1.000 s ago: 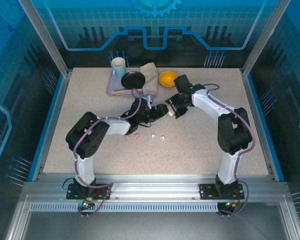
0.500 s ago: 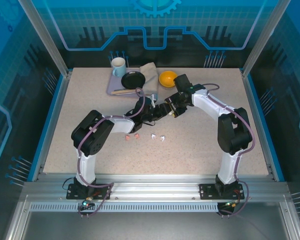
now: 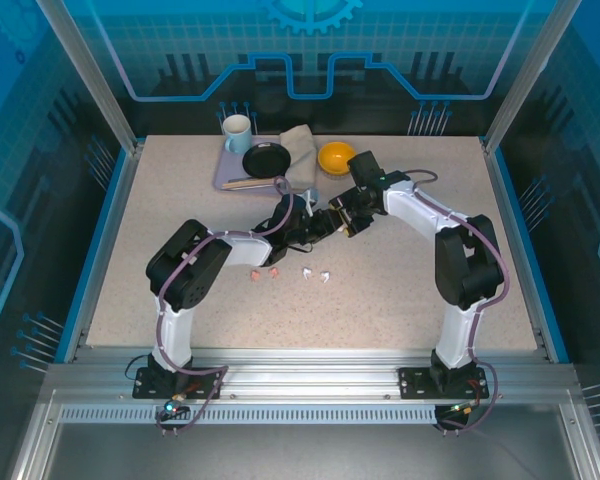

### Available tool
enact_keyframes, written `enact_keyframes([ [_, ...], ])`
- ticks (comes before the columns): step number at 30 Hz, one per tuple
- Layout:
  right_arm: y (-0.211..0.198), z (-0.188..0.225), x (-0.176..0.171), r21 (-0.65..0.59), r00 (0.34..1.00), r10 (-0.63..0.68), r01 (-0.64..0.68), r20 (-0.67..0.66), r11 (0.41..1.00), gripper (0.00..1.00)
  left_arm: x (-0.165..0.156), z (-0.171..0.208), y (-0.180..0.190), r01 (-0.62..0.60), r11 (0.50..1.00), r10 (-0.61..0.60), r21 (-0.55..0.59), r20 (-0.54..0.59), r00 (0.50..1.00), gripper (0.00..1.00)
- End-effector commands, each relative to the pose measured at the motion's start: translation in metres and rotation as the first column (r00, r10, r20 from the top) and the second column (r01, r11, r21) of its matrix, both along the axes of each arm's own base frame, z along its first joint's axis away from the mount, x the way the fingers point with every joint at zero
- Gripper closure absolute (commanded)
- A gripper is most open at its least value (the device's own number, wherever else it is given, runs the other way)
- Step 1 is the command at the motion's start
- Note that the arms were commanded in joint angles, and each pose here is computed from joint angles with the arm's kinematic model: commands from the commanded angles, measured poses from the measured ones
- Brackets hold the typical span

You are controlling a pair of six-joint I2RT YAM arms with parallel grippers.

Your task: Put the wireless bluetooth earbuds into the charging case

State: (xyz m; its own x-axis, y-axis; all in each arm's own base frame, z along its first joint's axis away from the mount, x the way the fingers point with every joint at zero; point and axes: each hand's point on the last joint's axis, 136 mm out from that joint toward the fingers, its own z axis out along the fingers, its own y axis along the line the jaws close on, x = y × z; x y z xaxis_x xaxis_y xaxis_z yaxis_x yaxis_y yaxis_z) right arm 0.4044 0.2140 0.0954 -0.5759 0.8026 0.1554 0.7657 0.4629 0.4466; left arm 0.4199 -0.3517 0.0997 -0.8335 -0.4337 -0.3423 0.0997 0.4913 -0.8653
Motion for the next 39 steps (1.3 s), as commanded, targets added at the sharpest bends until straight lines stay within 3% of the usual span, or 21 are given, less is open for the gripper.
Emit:
enact_keyframes([
  [1, 0.002, 0.0, -0.009, 0.02, 1.0, 0.001, 0.0, -0.03, 1.0, 0.51, 0.01, 0.015, -0.007, -0.02, 0.999, 0.021, -0.028, 0.032, 0.999, 0.76],
  [4, 0.001, 0.0, -0.008, 0.026, 1.0, -0.002, 0.003, -0.024, 1.0, 0.5, 0.01, 0.015, -0.007, -0.02, 0.999, 0.02, -0.031, 0.028, 0.999, 0.82],
  [9, -0.017, 0.027, 0.013, 0.032, 0.996, 0.007, -0.01, 0.085, 0.999, 0.28, 0.005, 0.022, -0.007, 0.003, 1.0, -0.002, -0.026, 0.025, 1.0, 0.94],
  [14, -0.061, 0.068, 0.026, -0.051, 0.964, 0.091, -0.08, 0.249, 0.995, 0.24, -0.009, 0.039, -0.008, 0.112, 0.994, -0.112, 0.014, 0.037, 0.993, 1.0],
  [18, -0.078, 0.082, 0.024, -0.155, 0.884, 0.239, -0.192, 0.403, 0.969, 0.21, -0.02, 0.055, -0.003, 0.234, 0.969, -0.237, 0.076, 0.046, 0.97, 1.0],
  [23, -0.083, 0.077, 0.005, -0.286, 0.779, 0.402, -0.294, 0.481, 0.912, 0.19, -0.03, 0.079, 0.014, 0.346, 0.935, -0.35, 0.078, 0.053, 0.935, 1.0],
  [32, -0.039, 0.088, -0.023, -0.208, 0.481, 0.47, -0.502, 0.74, 0.84, 0.21, -0.037, 0.104, 0.038, 0.481, 0.876, -0.482, 0.026, 0.06, 0.874, 1.0],
  [39, -0.015, 0.098, -0.033, -0.208, 0.374, 0.49, -0.586, 0.788, 0.783, 0.23, -0.04, 0.106, 0.033, 0.539, 0.842, -0.539, 0.003, 0.046, 0.841, 1.0],
])
